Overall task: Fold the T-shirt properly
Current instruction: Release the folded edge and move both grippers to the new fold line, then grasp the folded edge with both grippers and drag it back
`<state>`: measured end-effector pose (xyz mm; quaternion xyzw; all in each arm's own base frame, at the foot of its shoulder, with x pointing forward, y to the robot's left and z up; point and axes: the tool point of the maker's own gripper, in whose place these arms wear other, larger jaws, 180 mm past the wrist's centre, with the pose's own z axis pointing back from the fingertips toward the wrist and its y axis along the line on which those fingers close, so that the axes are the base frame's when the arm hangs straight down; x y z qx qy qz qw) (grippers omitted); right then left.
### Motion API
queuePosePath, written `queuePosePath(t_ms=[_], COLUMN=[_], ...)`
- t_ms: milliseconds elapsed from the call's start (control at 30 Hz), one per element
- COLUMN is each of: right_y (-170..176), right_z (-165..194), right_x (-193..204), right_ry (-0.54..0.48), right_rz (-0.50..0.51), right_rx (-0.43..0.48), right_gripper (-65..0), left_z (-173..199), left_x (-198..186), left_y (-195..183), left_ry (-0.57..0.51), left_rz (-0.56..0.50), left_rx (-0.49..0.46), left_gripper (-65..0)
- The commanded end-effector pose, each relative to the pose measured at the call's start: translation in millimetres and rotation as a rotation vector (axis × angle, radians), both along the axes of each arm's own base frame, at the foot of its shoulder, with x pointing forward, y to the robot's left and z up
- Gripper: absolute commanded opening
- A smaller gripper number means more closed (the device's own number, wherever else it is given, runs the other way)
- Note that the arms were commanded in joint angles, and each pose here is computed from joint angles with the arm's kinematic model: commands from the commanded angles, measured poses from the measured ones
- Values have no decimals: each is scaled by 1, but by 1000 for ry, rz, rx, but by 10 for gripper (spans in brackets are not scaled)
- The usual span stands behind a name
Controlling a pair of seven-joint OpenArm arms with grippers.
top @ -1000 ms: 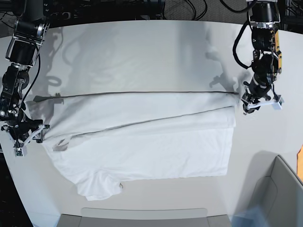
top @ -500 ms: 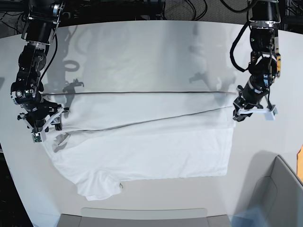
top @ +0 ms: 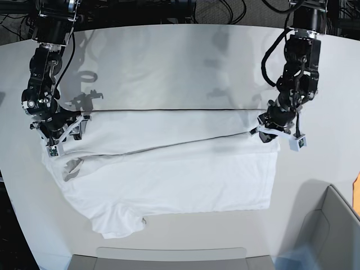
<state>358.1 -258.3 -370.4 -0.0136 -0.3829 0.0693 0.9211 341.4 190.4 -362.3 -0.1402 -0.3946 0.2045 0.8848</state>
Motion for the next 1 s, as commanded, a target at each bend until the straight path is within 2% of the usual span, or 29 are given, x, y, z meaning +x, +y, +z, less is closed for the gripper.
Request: queuePosePath(t_ms=[0,67,167,267,433,633,833,967], right_y=[-6,-7,-5,10,15,17,18,28], right_z=[23,20,12,-11,-27,-54,-83,-83], right_x=[18,22,29,27,17,-14,-59,-88], right_ry=[-74,-67,-40,35,85,161,252,256], right_rz=[-4,-11,-10,44,57,62,69,106], right_rx=[-8,2,17,12,12,15,10,-4], right_gripper=[-358,-358,-384,-487,-648,-650,-650,-650], left_z=[19,19,5,-24,-57,-94,-125,-145], left_x=[15,18,24,23,7,-32,-93,-145], left_y=[-3,-9,-7,6,21,28,11,28], left_ry=[-68,-74,-45,41,140,282,355,444], left_rz=[-26,-57,-76,-59,-32,-41,-240,-264], left_rx=[35,83,154,190,203,205,180,210], left_gripper=[-590,-597,-650,-650,-650,-650,-650,-650])
